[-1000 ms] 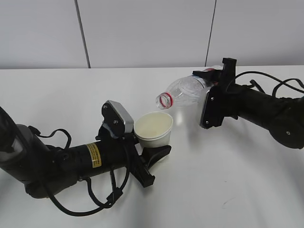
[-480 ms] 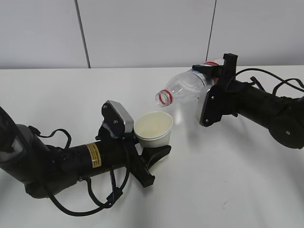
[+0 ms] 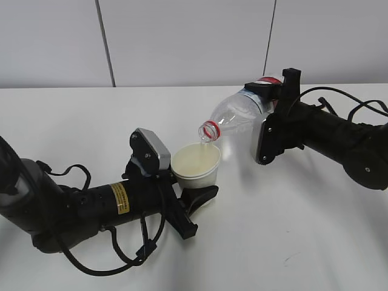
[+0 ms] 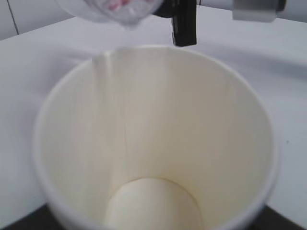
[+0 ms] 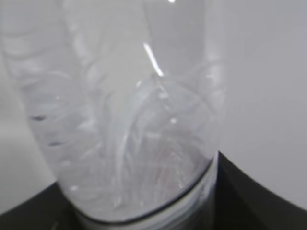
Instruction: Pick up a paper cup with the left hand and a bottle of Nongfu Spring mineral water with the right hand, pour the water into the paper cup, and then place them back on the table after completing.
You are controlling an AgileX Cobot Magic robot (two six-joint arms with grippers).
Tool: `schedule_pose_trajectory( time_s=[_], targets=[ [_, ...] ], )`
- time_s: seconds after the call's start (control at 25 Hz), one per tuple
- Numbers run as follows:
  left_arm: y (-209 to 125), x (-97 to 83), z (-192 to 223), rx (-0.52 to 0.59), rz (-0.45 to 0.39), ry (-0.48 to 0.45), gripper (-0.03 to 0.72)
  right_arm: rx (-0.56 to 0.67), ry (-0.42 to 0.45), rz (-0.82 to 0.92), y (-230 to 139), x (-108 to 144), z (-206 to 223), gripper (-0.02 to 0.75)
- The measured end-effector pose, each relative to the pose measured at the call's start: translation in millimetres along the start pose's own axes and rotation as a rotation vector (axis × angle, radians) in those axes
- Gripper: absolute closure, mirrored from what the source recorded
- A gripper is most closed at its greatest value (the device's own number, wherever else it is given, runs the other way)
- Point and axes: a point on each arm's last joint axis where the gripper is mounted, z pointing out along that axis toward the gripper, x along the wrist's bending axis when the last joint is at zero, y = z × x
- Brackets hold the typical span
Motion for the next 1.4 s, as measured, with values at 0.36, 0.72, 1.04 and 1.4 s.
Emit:
schedule_pose_trajectory(
  time_s=[0.36,0.72,1.04,1.4],
  targets=[
    [-0.1,0.0,0.0,0.001,0.0,0.0,0.315,-0.003,-0.011,-0.034,0.3,-1.0,0.0,0.323],
    [-0.5,0.1,0.0,0.005,0.0,0.001,0.315,-0.004,-0.015,-0.039,0.4,-1.3,0.0,0.323],
    [-0.5,0.1,0.0,0.006,0.0,0.001,0.315,-0.005,-0.018,-0.051,0.5,-1.7,0.0,0.323],
    [-0.6,0.1,0.0,0.007,0.0,0.001,0.316,-0.004,-0.023,-0.077,0.5,-2.1,0.0,0.324]
  ],
)
